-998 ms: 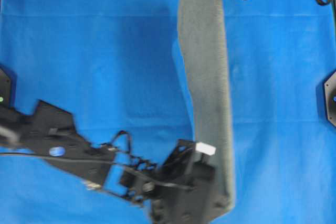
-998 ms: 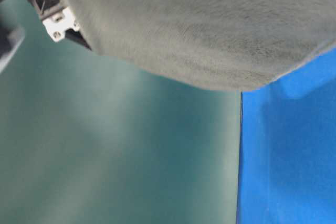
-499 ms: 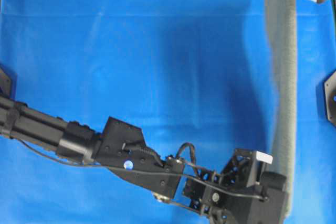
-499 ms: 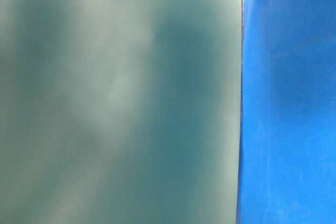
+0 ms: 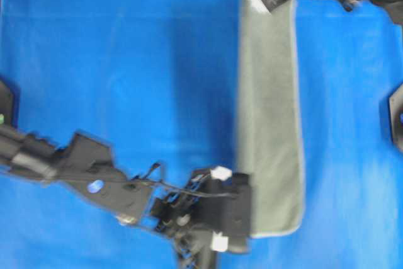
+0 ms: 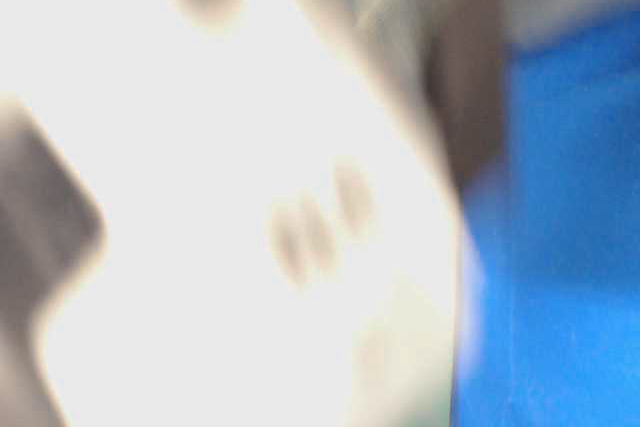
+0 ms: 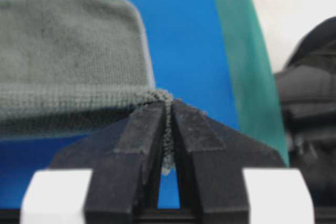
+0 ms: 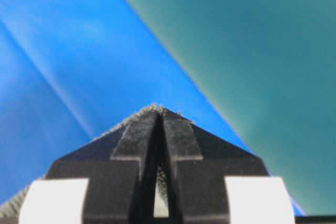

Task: Fold a large towel.

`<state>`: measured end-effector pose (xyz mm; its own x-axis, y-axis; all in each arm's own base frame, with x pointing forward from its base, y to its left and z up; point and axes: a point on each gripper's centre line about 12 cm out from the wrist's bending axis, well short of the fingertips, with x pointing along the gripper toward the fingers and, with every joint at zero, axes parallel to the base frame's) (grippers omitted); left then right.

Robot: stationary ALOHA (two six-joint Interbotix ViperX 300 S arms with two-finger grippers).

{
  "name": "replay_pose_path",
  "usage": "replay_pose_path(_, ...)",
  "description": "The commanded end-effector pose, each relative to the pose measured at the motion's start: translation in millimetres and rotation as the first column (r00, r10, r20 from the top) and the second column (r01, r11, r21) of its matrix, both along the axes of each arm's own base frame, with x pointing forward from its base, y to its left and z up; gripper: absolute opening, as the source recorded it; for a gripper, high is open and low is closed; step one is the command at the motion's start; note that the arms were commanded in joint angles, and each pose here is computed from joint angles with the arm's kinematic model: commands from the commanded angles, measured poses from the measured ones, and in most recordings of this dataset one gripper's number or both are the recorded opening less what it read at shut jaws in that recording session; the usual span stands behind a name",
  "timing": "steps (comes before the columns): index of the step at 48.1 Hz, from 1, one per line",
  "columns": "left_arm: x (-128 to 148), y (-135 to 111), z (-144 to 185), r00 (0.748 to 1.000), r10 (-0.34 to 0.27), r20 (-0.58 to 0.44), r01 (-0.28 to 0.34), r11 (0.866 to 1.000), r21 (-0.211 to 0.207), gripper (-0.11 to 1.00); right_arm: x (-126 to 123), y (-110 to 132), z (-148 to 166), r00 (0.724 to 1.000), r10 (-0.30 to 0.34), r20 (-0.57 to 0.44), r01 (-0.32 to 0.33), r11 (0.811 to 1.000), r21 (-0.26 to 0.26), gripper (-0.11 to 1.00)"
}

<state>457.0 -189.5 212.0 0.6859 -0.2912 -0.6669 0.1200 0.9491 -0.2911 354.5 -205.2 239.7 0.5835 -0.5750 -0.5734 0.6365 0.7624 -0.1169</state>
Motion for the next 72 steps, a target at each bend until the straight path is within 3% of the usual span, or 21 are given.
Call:
replay_pose_path(1,-36.3,-19.4,13.2,0.999,-0.016,0.035,0.019,0.996,-0.082,0.03,20.9,-17.1,4.9,0.999,0.008,0.037,-0.007,1.000,-0.014,0.01)
replay_pose_path(6,-62.5,-8.9,-3.1,0.999,0.024,0.041,-0.018,0.990,-0.143,0.03,38.4,-21.0,-9.3,0.999,0.031,0.031,-0.031,1.000,-0.001,0.01)
replay_pose_path(11,-77.5,0.4,-14.1,0.997,0.042,0.063,-0.031,0.985,-0.169,0.03,47.3,-22.9,-20.6,0.999,0.046,0.023,-0.046,0.999,0.009,0.01)
replay_pose_path(28,-75.2,31.3,-27.8,0.994,0.099,0.055,-0.090,0.985,-0.146,0.03,48.7,-21.4,-29.1,0.998,0.068,0.006,-0.068,0.998,0.007,0.01)
replay_pose_path(36,-72.3,37.7,-26.7,0.993,0.100,0.068,-0.090,0.988,-0.129,0.04,54.3,-16.3,-26.0,0.991,0.133,0.026,-0.133,0.991,-0.022,0.02)
replay_pose_path(40,-72.1,38.3,-26.7,0.993,0.092,0.074,-0.083,0.990,-0.118,0.15,55.7,-16.1,-25.3,0.988,0.152,0.022,-0.151,0.988,-0.038,0.07)
replay_pose_path(47,-72.3,38.3,-26.2,0.994,0.072,0.085,-0.064,0.993,-0.095,0.47,51.4,-18.1,-27.4,0.987,0.157,-0.035,-0.159,0.984,-0.077,0.51)
replay_pose_path(50,-72.9,38.6,-24.9,0.994,0.064,0.087,-0.057,0.995,-0.085,0.61,48.7,-17.7,-26.9,0.986,0.160,-0.051,-0.164,0.983,-0.088,0.62)
replay_pose_path(58,-79.4,40.8,-11.2,0.996,0.045,0.082,-0.041,0.997,-0.061,0.78,40.7,-7.8,-20.6,0.980,0.188,-0.069,-0.195,0.975,-0.111,0.57)
replay_pose_path(72,-110.1,61.1,44.9,0.990,0.062,0.128,-0.053,0.996,-0.077,0.77,-1.0,41.6,31.3,0.966,0.256,0.025,-0.248,0.954,-0.170,0.58)
